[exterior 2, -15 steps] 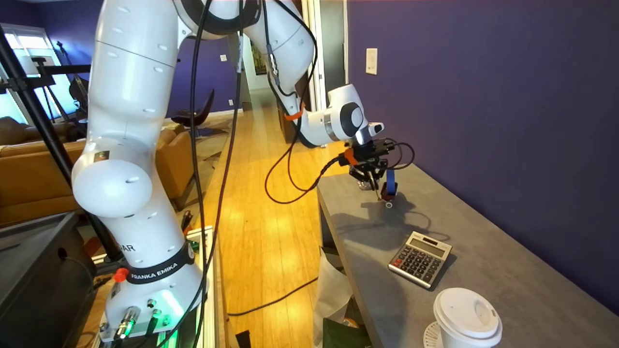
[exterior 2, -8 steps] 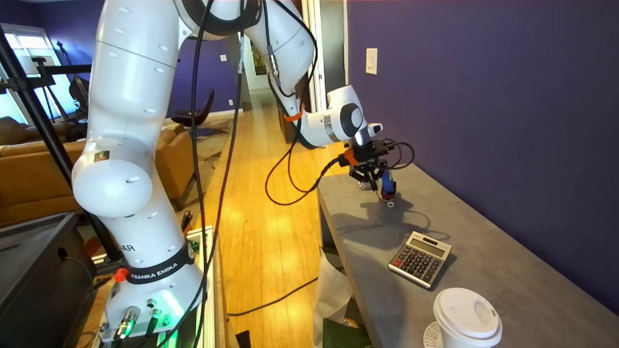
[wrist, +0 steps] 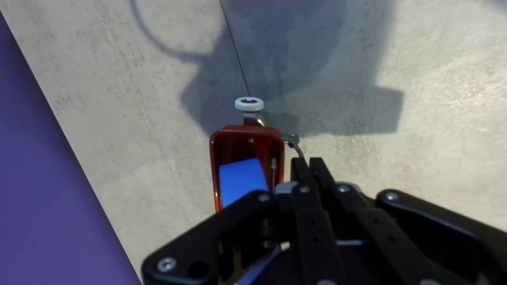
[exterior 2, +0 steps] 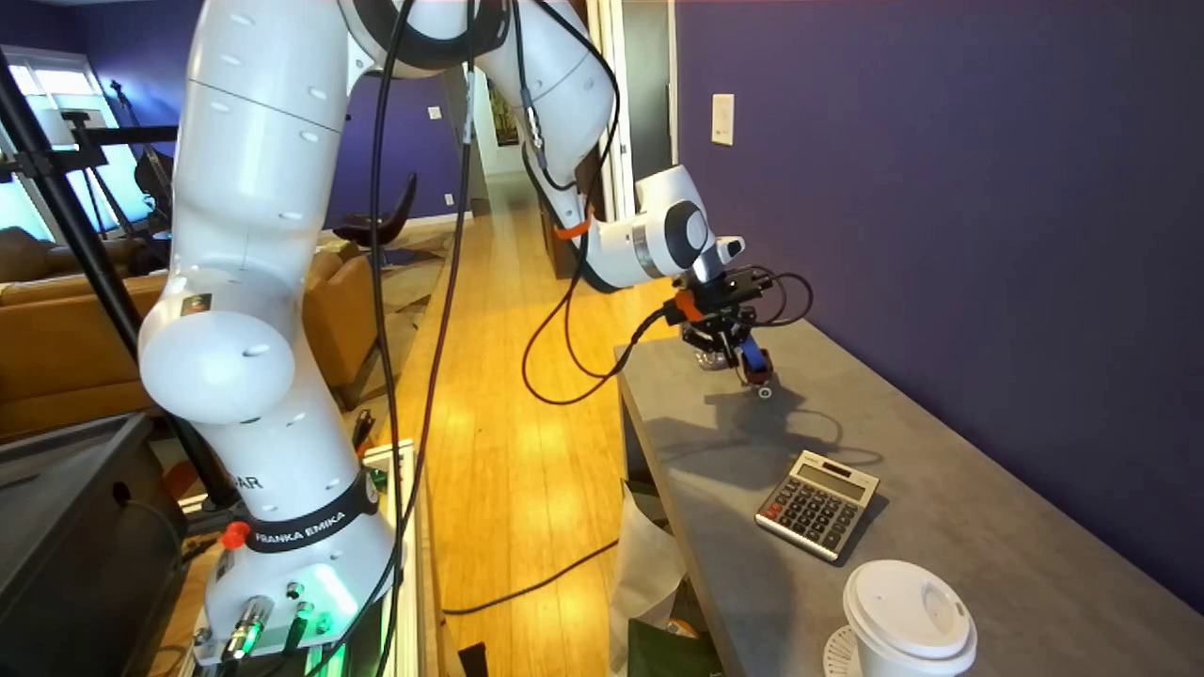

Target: Put the seal tape horizontally

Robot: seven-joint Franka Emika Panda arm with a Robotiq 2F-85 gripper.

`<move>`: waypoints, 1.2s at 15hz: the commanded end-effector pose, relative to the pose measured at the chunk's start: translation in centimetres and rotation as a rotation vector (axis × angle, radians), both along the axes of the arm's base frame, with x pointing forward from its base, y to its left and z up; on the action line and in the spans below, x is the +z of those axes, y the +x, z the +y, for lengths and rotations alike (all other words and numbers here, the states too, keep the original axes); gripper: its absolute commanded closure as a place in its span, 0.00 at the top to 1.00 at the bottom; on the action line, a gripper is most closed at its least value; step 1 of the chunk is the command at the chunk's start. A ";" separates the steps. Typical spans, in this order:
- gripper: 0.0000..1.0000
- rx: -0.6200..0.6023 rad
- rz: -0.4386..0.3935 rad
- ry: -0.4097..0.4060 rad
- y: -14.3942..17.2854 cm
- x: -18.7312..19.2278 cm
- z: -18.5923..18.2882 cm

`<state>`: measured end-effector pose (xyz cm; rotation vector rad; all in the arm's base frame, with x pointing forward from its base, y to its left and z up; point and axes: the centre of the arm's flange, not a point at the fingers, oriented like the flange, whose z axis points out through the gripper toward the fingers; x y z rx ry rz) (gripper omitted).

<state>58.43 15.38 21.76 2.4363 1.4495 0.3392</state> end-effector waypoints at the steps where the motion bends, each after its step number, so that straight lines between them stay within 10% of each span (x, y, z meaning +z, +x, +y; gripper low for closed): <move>1: 0.01 0.042 -0.013 0.027 0.0 -0.3 -0.8; 18: 0.01 0.094 0.070 0.165 -0.2 -0.4 -2.5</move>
